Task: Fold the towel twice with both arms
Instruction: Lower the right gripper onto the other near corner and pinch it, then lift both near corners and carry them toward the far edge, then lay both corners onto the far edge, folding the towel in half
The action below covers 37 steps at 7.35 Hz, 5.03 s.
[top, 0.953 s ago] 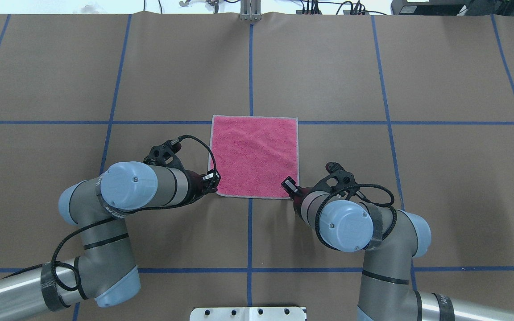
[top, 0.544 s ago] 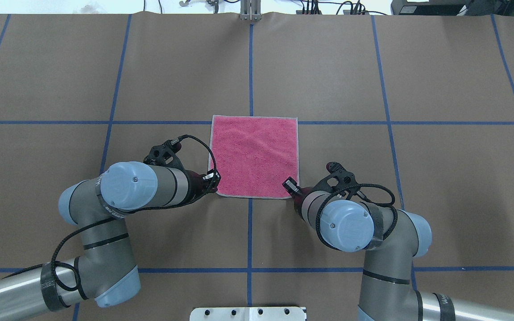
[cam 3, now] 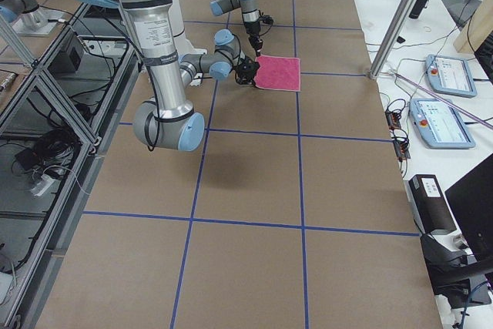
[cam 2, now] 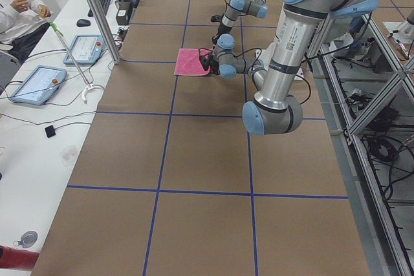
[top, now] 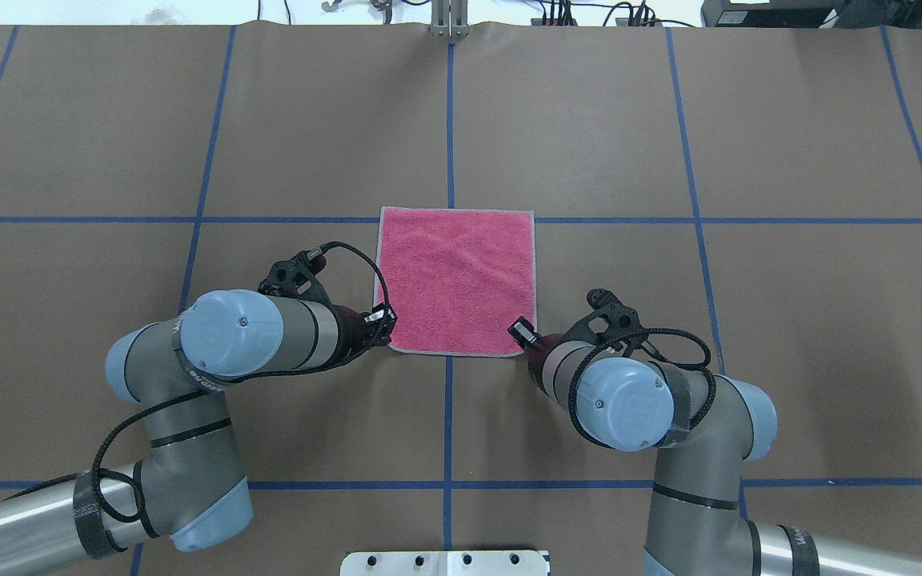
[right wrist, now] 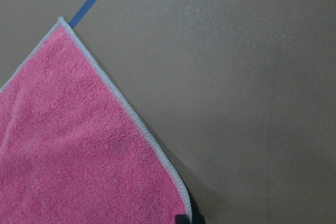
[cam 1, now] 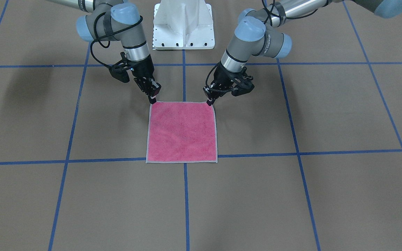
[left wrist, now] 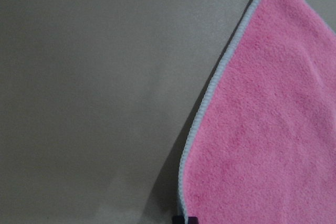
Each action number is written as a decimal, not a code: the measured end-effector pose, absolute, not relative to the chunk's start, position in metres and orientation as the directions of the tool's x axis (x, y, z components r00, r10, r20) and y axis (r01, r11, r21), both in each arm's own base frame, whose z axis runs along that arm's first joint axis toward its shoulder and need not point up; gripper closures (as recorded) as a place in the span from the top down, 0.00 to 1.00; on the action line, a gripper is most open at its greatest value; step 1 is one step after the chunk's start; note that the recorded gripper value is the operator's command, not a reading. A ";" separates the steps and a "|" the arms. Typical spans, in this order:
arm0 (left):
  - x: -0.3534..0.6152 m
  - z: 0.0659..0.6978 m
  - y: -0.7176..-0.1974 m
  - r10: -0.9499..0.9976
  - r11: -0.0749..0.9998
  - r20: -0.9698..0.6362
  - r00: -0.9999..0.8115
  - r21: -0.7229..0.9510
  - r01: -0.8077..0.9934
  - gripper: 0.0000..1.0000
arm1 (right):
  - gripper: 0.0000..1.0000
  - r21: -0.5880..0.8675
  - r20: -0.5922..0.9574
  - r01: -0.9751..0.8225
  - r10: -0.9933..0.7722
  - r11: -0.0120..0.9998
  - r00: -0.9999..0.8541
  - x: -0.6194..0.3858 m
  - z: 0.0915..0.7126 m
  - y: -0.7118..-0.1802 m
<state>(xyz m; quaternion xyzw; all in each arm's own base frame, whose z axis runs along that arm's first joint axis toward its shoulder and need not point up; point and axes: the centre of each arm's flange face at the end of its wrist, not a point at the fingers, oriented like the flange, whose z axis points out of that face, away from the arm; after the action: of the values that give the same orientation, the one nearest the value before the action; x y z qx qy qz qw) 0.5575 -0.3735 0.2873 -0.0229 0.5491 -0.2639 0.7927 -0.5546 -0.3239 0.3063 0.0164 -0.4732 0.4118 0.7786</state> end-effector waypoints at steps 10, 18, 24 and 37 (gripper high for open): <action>0.492 0.252 -0.361 -0.382 0.894 -0.903 0.196 -0.308 0.324 0.00 | 0.00 -0.370 0.776 -0.647 0.604 0.667 0.180 -0.492 0.245 -0.322; 0.500 0.247 -0.418 -0.378 0.876 -0.903 0.203 -0.279 0.393 0.00 | 0.00 -0.327 0.788 -0.695 0.590 0.640 0.172 -0.490 0.239 -0.371; 0.511 0.253 -0.454 -0.403 0.855 -0.888 0.219 -0.280 0.436 0.00 | 0.00 -0.306 0.789 -0.721 0.589 0.621 0.173 -0.496 0.237 -0.401; 0.520 0.267 -0.470 -0.423 0.843 -0.873 0.241 -0.283 0.457 0.00 | 0.00 -0.267 0.763 -0.757 0.610 0.597 0.213 -0.533 0.248 -0.446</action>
<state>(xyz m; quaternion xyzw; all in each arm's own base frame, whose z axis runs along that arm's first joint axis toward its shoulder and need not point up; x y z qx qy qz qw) 0.5203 -0.4702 0.2674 0.0153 0.5489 -0.2794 0.7876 -0.5327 -0.4461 0.2484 0.0821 -0.4459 0.4415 0.7743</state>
